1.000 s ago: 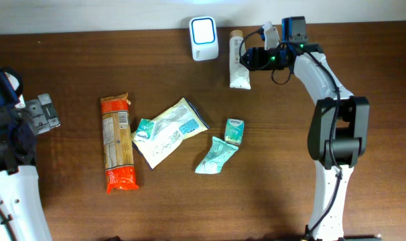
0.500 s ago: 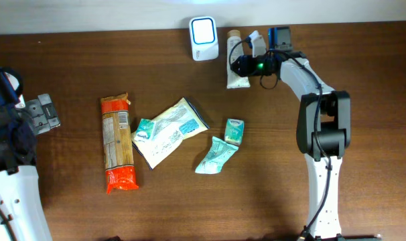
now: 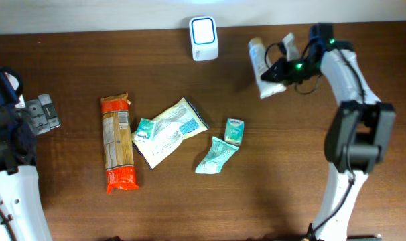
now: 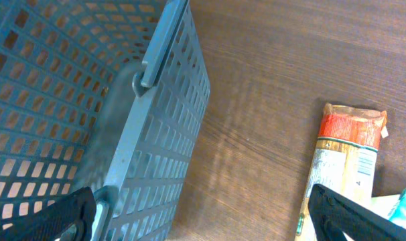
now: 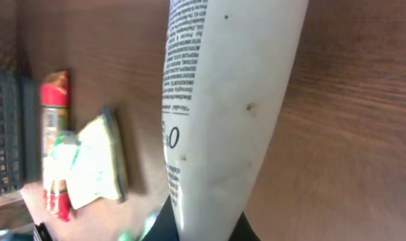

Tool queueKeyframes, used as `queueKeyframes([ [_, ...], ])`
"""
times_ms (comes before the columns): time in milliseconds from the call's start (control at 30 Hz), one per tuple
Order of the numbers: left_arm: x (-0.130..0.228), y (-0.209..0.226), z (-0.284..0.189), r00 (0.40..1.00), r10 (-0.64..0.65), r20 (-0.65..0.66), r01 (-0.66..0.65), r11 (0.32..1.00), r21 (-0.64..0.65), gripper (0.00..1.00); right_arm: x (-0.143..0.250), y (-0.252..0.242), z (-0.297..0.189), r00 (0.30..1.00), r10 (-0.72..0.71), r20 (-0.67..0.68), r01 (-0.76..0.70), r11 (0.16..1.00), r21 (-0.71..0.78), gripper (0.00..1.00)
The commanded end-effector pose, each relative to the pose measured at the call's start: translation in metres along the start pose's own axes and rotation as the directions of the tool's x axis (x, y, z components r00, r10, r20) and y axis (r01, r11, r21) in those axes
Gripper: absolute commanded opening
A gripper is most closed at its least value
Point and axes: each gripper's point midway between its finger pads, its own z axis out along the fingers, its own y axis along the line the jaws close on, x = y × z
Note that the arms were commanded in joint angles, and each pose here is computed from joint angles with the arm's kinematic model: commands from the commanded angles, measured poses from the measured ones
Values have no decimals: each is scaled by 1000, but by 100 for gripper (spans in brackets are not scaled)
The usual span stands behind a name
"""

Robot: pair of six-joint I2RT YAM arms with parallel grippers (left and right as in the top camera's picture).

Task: Scan the item barcode
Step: 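Hold the tube's barcode over the scanner window with the right gripper, then move the tube to the right edge of the table and release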

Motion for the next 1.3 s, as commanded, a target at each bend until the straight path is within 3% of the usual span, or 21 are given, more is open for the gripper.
queueKeyframes([
  [0,-2,3,-2,1000,10,8,-10,1000,-11,99,-12,101,-79,963,-237,129,235,972,30,4],
  [100,-2,3,-2,1000,10,8,-10,1000,-11,99,1,168,-116,903,-385,189,386,922,35,4],
  [200,-2,3,-2,1000,10,8,-10,1000,-11,99,31,254,-152,743,-607,283,638,770,-24,4],
  [400,-2,3,-2,1000,10,8,-10,1000,-11,99,80,326,-191,603,-703,377,779,621,-88,4],
  [567,-2,3,-2,1000,10,8,-10,1000,-11,99,101,356,-205,598,-666,446,799,541,-263,4],
  [800,-2,3,-2,1000,10,8,-10,1000,-11,99,90,360,-209,619,-633,465,779,569,-262,4],
  [867,-2,3,-2,1000,10,8,-10,1000,-11,99,73,341,-199,655,-625,424,732,665,-150,4],
  [967,-2,3,-2,1000,10,8,-10,1000,-11,99,60,324,-168,675,-652,345,704,709,-36,4],
  [1033,-2,3,-2,1000,10,8,-10,1000,-11,99,34,297,-138,703,-659,269,637,751,173,4],
  [1133,-2,3,-2,1000,10,8,-10,1000,-11,99,-14,256,-94,700,-693,173,539,672,508,4],
  [1267,-2,3,-2,1000,10,8,-10,1000,-11,99,-80,199,-20,644,-764,46,476,447,758,4],
])
